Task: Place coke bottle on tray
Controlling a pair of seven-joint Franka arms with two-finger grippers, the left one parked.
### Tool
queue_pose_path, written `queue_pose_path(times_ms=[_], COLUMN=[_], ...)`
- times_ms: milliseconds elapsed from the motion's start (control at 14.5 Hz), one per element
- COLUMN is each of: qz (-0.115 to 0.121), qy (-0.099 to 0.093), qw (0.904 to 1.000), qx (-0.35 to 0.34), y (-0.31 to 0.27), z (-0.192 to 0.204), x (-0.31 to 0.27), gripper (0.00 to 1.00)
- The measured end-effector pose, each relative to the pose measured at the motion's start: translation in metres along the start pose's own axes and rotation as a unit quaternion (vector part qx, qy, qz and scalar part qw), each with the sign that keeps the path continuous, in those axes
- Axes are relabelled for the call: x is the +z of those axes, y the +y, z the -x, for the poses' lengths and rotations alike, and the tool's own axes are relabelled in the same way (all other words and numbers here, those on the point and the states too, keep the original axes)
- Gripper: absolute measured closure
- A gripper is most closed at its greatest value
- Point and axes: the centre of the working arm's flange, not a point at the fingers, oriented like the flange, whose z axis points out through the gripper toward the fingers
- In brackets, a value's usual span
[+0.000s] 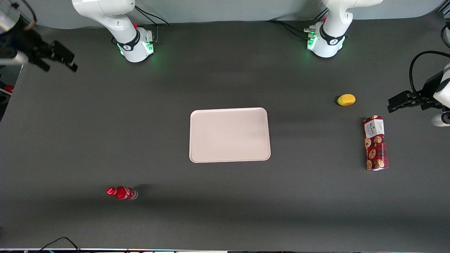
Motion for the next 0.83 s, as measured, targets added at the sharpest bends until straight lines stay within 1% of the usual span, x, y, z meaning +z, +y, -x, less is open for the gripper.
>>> queue_pose_path(times_ms=[69,206,344,481,619,757,825], qz=[0.002,0.009,0.025,0.033,0.034,0.038,0.038], qy=[-0.005,-0.016,-0.010,0.009,0.027,0.041,0.051], qw=[1.0000,0.9998,0.9996,0.9994,0.9989,0.9981,0.9975], qx=[0.000,0.000,-0.003,-0.009,-0.018,-0.027,-0.030], y=[-0.006,-0.016,-0.022,-0.027,-0.035,-0.042,-0.045], z=[-0.034,-0.101,-0.158,-0.198,-0.220,-0.232,-0.238], x=[0.011,0.056,0.123,0.191,0.244,0.273,0.279], gripper=[0.00,0.00,0.00,0.00,0.00,0.00,0.00])
